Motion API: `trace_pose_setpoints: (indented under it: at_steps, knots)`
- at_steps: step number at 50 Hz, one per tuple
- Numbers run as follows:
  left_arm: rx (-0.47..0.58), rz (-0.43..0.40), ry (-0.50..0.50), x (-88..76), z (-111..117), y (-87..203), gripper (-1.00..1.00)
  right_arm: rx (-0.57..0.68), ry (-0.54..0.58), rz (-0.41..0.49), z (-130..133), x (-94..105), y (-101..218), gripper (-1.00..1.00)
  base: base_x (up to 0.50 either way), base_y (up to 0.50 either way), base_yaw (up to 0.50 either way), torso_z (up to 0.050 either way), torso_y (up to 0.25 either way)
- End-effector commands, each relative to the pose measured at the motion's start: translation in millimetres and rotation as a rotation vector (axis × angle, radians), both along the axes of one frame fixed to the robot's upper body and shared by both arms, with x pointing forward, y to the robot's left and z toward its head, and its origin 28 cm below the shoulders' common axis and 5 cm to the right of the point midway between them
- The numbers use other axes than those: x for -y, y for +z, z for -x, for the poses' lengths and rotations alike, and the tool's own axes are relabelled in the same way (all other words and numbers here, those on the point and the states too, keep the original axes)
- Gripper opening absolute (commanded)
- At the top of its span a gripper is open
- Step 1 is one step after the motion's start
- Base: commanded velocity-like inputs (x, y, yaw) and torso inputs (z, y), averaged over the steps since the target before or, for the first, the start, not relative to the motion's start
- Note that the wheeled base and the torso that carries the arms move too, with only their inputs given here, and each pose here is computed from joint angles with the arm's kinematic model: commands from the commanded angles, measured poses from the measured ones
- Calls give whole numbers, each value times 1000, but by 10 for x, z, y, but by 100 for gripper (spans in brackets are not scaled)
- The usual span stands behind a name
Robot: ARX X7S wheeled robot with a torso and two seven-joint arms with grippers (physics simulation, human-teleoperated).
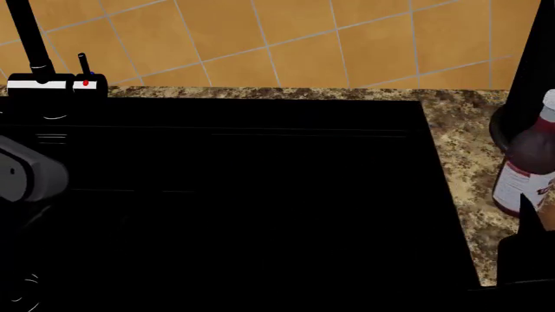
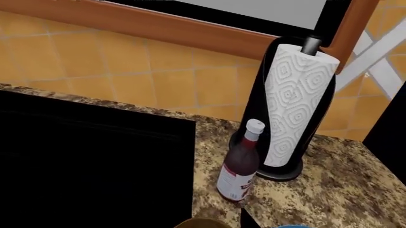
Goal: Pick the kiwi from the sink and place it on the plate located on the counter
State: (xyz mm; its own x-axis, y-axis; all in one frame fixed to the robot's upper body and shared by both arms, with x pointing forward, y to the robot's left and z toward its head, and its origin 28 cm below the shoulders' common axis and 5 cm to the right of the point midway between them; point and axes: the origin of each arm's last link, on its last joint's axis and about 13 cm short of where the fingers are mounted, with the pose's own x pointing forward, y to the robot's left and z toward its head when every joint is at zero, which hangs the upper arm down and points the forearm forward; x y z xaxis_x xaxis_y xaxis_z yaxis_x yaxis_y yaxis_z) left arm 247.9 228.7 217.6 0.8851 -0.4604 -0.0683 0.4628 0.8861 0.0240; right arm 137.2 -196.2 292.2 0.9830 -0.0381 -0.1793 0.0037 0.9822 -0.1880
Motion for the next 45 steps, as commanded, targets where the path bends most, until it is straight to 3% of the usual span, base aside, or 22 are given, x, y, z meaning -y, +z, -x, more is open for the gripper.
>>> trace_pose_setpoints:
  at_steps: [1,21,45]
  knots:
    - [-1,-6,2,11,-34,5,100,-44,-54,19,131,83,-40,-100,0,0,0,0,0]
    - [4,-8,6,32,-75,16,100,-87,-199,28,338,330,-157,-100,0,0,0,0,0]
    - [0,-15,0,61,-80,5,100,-38,-349,58,33,577,-178,-100,0,0,0,0,0]
